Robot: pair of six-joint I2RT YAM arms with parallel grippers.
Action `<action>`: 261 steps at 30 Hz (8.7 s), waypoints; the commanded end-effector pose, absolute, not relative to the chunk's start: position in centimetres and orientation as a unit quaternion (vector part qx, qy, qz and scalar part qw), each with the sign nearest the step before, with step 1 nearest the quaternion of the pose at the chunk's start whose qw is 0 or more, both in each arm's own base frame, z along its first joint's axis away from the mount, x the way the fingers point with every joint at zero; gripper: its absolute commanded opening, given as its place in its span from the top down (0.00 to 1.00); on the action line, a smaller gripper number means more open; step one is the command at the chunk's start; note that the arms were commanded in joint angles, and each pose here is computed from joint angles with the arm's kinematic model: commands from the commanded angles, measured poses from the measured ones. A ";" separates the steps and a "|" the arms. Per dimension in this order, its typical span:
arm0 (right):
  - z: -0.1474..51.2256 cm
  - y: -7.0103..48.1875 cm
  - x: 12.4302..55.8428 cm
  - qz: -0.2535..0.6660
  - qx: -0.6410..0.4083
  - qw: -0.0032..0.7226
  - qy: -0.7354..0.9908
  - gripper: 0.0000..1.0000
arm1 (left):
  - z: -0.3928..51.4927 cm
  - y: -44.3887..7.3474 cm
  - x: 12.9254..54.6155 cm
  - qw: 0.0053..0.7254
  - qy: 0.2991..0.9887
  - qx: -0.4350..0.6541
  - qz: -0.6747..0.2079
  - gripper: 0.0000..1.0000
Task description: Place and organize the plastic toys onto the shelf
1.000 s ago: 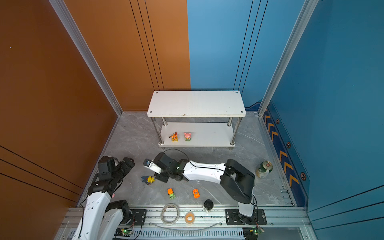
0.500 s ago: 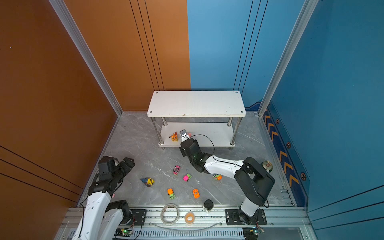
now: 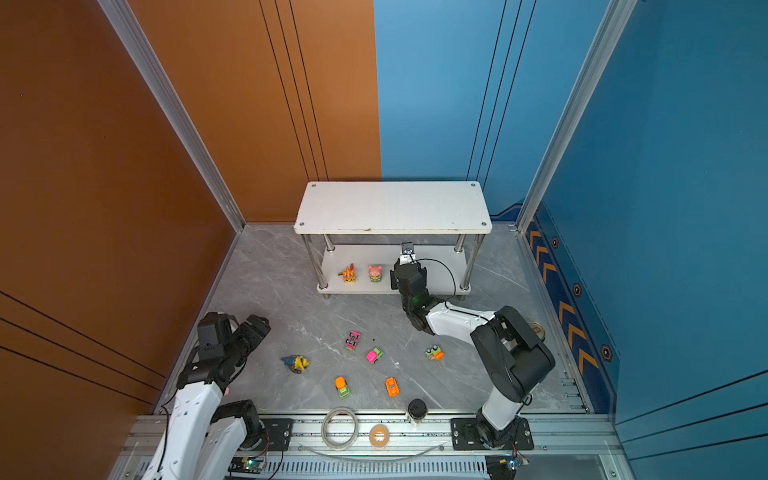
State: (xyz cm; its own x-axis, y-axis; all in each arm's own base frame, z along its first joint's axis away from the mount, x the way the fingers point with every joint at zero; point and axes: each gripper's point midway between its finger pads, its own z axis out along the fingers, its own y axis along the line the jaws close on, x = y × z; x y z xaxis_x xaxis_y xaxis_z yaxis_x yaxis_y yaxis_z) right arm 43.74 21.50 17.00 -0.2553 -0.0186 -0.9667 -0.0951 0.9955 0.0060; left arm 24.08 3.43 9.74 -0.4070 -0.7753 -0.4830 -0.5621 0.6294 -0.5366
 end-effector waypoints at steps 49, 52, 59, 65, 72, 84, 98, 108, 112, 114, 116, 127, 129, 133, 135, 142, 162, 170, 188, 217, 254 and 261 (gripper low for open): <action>11.5 21.1 42.9 0.121 0.077 0.645 0.751 0.48 | 9.4 3.6 23.9 0.369 0.826 -0.400 -0.145 0.07; 11.5 21.1 42.7 0.121 0.075 0.643 0.752 0.45 | 9.5 3.6 23.9 0.370 0.826 -0.400 -0.145 0.07; 13.0 20.9 41.8 0.129 0.070 0.646 0.749 0.38 | 9.6 3.6 23.9 0.371 0.825 -0.401 -0.146 0.07; 14.8 21.7 40.5 0.137 0.035 0.639 0.756 0.37 | 9.8 3.6 24.0 0.374 0.823 -0.400 -0.149 0.07; 15.9 21.0 39.4 0.129 0.027 0.612 0.780 0.35 | 9.7 3.5 23.9 0.375 0.822 -0.402 -0.150 0.07; 15.1 18.9 36.9 0.127 0.034 0.556 0.821 0.93 | 10.0 3.4 24.1 0.377 0.820 -0.400 -0.157 0.07; 11.7 20.4 38.4 0.243 0.038 0.468 0.849 1.00 | 9.8 3.3 23.9 0.375 0.820 -0.404 -0.158 0.07; 11.5 21.4 40.2 0.298 0.058 0.461 0.833 1.00 | 9.6 3.4 24.0 0.372 0.821 -0.404 -0.155 0.07; 11.3 21.1 40.7 0.301 0.070 0.461 0.832 1.00 | 9.5 3.5 24.1 0.372 0.821 -0.404 -0.154 0.07; 11.1 21.0 40.9 0.300 0.073 0.460 0.832 1.00 | 9.4 3.5 24.1 0.371 0.821 -0.405 -0.154 0.07; 11.0 21.0 41.0 0.299 0.074 0.459 0.833 1.00 | 9.4 3.5 24.2 0.371 0.822 -0.404 -0.154 0.07; 10.5 21.4 41.9 0.301 0.078 0.460 0.832 1.00 | 9.4 3.5 24.3 0.372 0.821 -0.404 -0.154 0.07; 10.4 21.4 42.1 0.301 0.079 0.460 0.831 1.00 | 9.5 3.5 24.3 0.372 0.821 -0.404 -0.155 0.07; 10.1 21.6 42.1 0.305 0.079 0.456 0.832 1.00 | 9.5 3.5 24.3 0.372 0.822 -0.404 -0.154 0.07; 10.0 21.7 41.8 0.307 0.078 0.454 0.833 1.00 | 9.5 3.5 24.3 0.372 0.821 -0.404 -0.154 0.07; 10.6 22.5 38.4 0.259 0.023 0.457 0.851 1.00 | 9.8 3.6 24.2 0.375 0.820 -0.404 -0.153 0.07; 13.0 36.8 24.3 0.217 -0.292 0.412 0.835 0.97 | 6.5 -0.6 18.9 0.284 0.876 -0.370 -0.123 0.15; 12.2 38.0 24.9 0.214 -0.296 0.402 0.839 0.95 | 4.2 -3.1 17.2 0.240 0.904 -0.338 -0.106 0.06; 14.5 31.0 27.5 0.155 -0.262 0.446 0.841 0.94 | 3.3 -6.2 18.9 0.240 0.914 -0.307 -0.111 0.35; 14.6 34.3 24.2 0.345 -0.296 0.333 0.826 0.88 | 13.9 -14.6 25.9 0.456 0.856 -0.079 -0.232 0.93; 16.4 40.9 17.7 0.486 -0.372 0.231 0.756 0.35 | 17.9 -19.7 21.7 0.511 0.765 0.114 -0.375 0.94; 16.4 41.4 16.8 0.496 -0.380 0.221 0.749 0.34 | 17.4 -19.7 21.9 0.505 0.771 0.111 -0.372 0.94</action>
State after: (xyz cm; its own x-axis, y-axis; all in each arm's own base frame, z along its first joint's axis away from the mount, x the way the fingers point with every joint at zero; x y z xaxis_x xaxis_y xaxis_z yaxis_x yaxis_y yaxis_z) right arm 20.78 38.93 13.43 -0.6866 -0.3230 -0.6514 -0.7216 0.4123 0.5562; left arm 22.07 -18.83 16.09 -0.4773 -0.1783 -0.8604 0.5061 0.7447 -0.4351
